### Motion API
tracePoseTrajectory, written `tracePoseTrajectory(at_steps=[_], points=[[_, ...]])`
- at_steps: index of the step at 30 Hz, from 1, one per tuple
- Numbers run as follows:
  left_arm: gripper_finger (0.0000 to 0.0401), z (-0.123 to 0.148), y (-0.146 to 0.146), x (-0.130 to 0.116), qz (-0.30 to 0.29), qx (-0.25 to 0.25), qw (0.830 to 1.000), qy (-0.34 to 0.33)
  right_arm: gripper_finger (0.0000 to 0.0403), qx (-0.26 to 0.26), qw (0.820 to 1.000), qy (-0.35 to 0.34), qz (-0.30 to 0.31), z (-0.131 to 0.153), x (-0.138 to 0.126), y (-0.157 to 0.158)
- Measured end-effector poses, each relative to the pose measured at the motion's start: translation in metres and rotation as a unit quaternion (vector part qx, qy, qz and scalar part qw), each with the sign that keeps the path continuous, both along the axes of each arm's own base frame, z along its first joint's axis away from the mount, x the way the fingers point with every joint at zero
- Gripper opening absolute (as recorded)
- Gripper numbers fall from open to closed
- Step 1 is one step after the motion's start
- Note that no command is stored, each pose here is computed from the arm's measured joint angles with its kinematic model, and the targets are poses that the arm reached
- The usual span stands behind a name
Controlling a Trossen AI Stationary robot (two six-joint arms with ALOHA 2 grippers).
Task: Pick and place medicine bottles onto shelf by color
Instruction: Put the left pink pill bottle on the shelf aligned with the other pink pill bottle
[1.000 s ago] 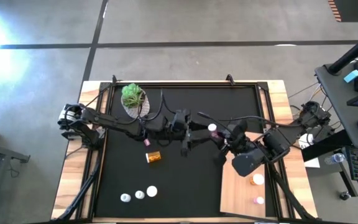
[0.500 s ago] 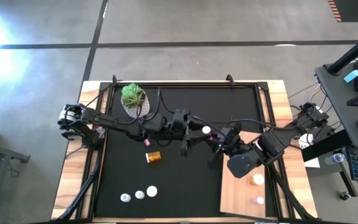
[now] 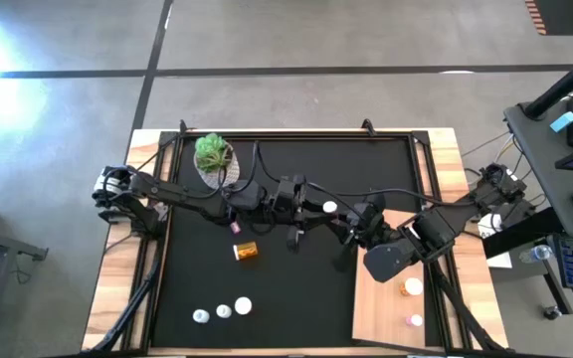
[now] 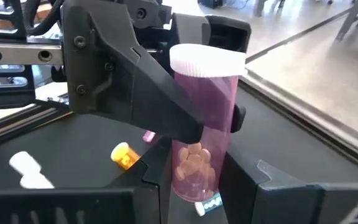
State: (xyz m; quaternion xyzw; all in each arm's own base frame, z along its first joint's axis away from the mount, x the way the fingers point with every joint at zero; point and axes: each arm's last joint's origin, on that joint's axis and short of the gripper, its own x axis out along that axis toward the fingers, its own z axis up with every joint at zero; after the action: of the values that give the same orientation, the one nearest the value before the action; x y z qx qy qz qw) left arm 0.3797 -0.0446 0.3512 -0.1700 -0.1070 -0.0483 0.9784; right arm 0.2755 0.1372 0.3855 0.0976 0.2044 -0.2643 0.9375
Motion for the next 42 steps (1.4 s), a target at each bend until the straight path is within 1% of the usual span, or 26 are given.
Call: tracePoseTrajectory(at_steps=[2,4,7,9,11,13,14,16,18,20,22,26,28,31,33,36,40,42], points=[[0.0053,0.000,0.000,0.000,-0.005,-0.001,1.000,0.001,0.0096,0.011,1.000,0.005,0.012,0.001,0.000,0.000],[0.0055,-0.001,-0.001,0.000,-0.016,0.000,1.000,0.004,0.0109,0.028,0.999,0.011,0.032,0.003,0.000,0.001],[0.0056,-0.003,-0.003,0.000,-0.033,0.003,0.999,0.012,0.0142,0.066,0.995,0.026,0.069,0.011,-0.003,0.002],[0.0056,-0.005,-0.004,0.001,-0.046,0.007,0.999,0.027,0.0169,0.106,0.989,0.042,0.089,0.019,-0.008,0.002],[0.0056,-0.010,-0.005,0.001,-0.065,0.012,0.996,0.052,0.0196,0.154,0.980,0.067,0.109,0.028,-0.014,0.001],[0.0056,-0.019,-0.005,0.002,-0.086,0.017,0.992,0.094,0.0218,0.203,0.965,0.089,0.139,0.037,-0.021,0.002],[0.0056,-0.024,-0.006,0.002,-0.095,0.019,0.988,0.117,0.0227,0.221,0.959,0.098,0.149,0.041,-0.024,0.002],[0.0056,-0.034,-0.008,0.001,-0.110,0.022,0.979,0.169,0.0239,0.239,0.950,0.109,0.172,0.046,-0.027,0.002],[0.0056,-0.042,-0.011,-0.001,-0.135,0.023,0.969,0.208,0.0244,0.226,0.947,0.106,0.204,0.051,-0.027,0.003],[0.0056,-0.047,-0.013,-0.003,-0.172,0.026,0.959,0.226,0.0244,0.187,0.947,0.119,0.234,0.050,-0.025,0.004],[0.0056,-0.050,-0.015,-0.005,-0.218,0.033,0.949,0.224,0.0239,0.138,0.943,0.129,0.273,0.050,-0.023,0.005],[0.0057,-0.049,-0.019,-0.007,-0.290,0.042,0.932,0.213,0.0226,0.046,0.928,0.152,0.336,0.041,-0.011,0.012],[0.0057,-0.049,-0.020,-0.007,-0.307,0.042,0.927,0.211,0.0222,0.010,0.921,0.151,0.359,0.036,-0.002,0.017],[0.0057,-0.048,-0.021,-0.008,-0.326,0.035,0.921,0.210,0.0220,-0.041,0.905,0.162,0.391,0.028,0.011,0.025],[0.0057,-0.048,-0.023,-0.008,-0.328,0.034,0.920,0.211,0.0221,-0.063,0.897,0.169,0.403,0.024,0.021,0.028],[0.0057,-0.047,-0.024,-0.009,-0.331,0.035,0.920,0.206,0.0223,-0.079,0.892,0.180,0.407,0.020,0.034,0.027],[0.0057,-0.044,-0.029,-0.009,-0.343,0.039,0.919,0.189,0.0226,-0.089,0.886,0.185,0.415,0.017,0.050,0.025],[0.0057,-0.044,-0.031,-0.010,-0.348,0.039,0.917,0.189,0.0226,-0.073,0.879,0.190,0.430,0.013,0.056,0.024]])
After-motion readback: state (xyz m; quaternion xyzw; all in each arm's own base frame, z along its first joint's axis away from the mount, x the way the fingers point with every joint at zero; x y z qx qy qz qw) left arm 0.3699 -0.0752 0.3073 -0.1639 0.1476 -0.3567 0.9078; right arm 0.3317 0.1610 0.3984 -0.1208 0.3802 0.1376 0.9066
